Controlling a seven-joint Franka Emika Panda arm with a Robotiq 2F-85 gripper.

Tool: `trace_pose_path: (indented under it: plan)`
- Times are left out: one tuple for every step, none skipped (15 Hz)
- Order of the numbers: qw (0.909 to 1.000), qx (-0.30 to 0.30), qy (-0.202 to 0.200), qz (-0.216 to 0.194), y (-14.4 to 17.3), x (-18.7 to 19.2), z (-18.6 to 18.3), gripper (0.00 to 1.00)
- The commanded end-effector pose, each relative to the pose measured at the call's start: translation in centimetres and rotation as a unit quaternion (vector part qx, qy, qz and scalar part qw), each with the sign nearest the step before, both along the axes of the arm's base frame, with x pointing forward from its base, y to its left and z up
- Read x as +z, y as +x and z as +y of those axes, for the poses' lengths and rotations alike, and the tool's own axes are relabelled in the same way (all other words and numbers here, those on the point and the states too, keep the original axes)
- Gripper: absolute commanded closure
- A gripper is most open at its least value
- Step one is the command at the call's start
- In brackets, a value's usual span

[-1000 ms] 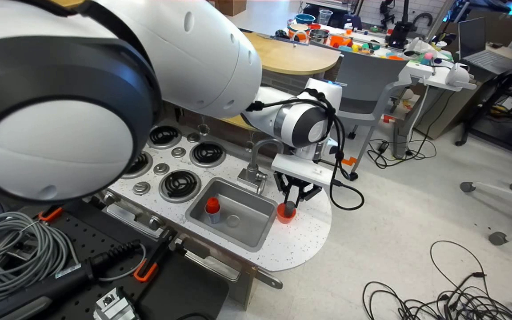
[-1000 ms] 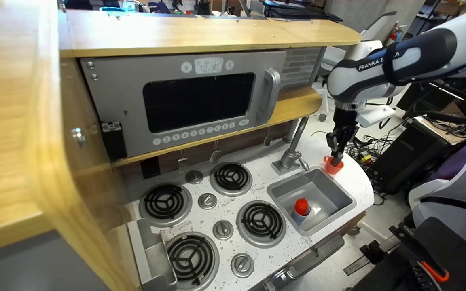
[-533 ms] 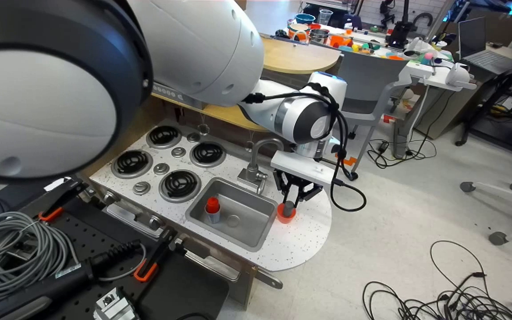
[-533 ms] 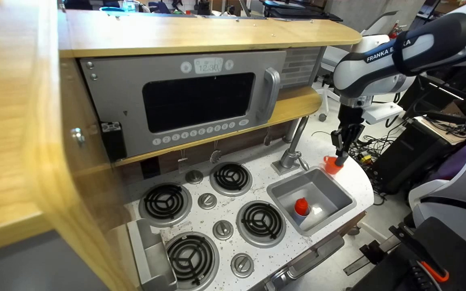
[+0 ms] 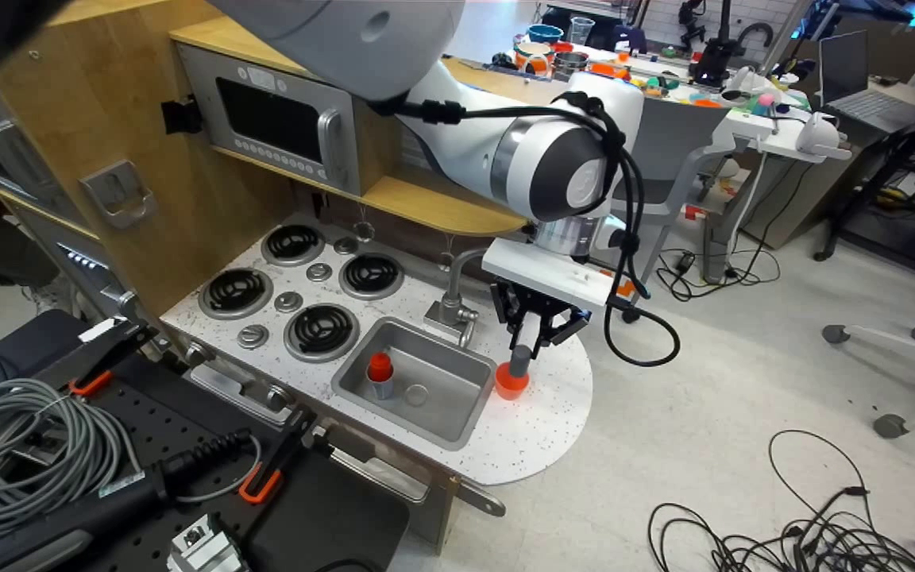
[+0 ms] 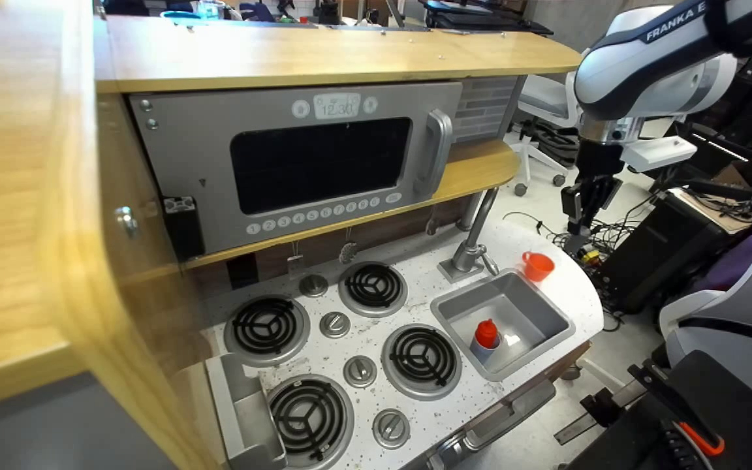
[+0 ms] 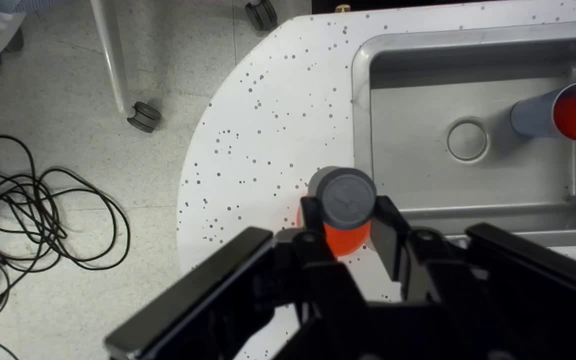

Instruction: Put the grey thing on the countertop

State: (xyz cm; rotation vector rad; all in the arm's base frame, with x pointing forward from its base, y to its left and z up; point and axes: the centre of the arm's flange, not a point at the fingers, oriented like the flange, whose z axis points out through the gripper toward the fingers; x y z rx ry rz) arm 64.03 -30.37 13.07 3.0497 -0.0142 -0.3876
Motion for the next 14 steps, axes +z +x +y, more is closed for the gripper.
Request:
trace_pose_path:
  plan:
    - [0.9997,-0.026,-0.001,-0.001,-4.4,2.2,0.1,0.93]
    - [0.9995,-0.032,-0.002,0.004,-4.9,2.1,-0.2,0.93]
    - [0.9992,-0.039,-0.004,0.008,-5.4,1.9,-0.6,0.93]
    - [0.9989,-0.045,-0.005,0.011,-5.9,1.5,-1.0,0.93]
    - [0.9986,-0.050,-0.005,0.015,-6.3,1.0,-1.3,0.93]
    - [0.9984,-0.053,-0.004,0.019,-6.6,0.5,-1.6,0.93]
    - [0.9985,-0.051,-0.004,0.019,-7.0,-0.1,-1.8,0.93]
    - [0.9987,-0.048,-0.003,0.018,-7.3,-0.6,-2.0,0.93]
    - [0.9988,-0.045,-0.004,0.018,-7.6,-1.3,-2.1,0.93]
    - [0.9989,-0.043,-0.004,0.018,-7.9,-2.0,-2.1,0.93]
    - [0.9990,-0.041,-0.004,0.018,-8.0,-2.6,-2.1,0.93]
    - [0.9989,-0.043,-0.003,0.022,-8.2,-3.4,-2.0,0.93]
    - [0.9987,-0.044,-0.001,0.025,-8.4,-4.1,-2.0,0.93]
    - [0.9986,-0.044,0.000,0.030,-8.6,-4.9,-1.9,0.93]
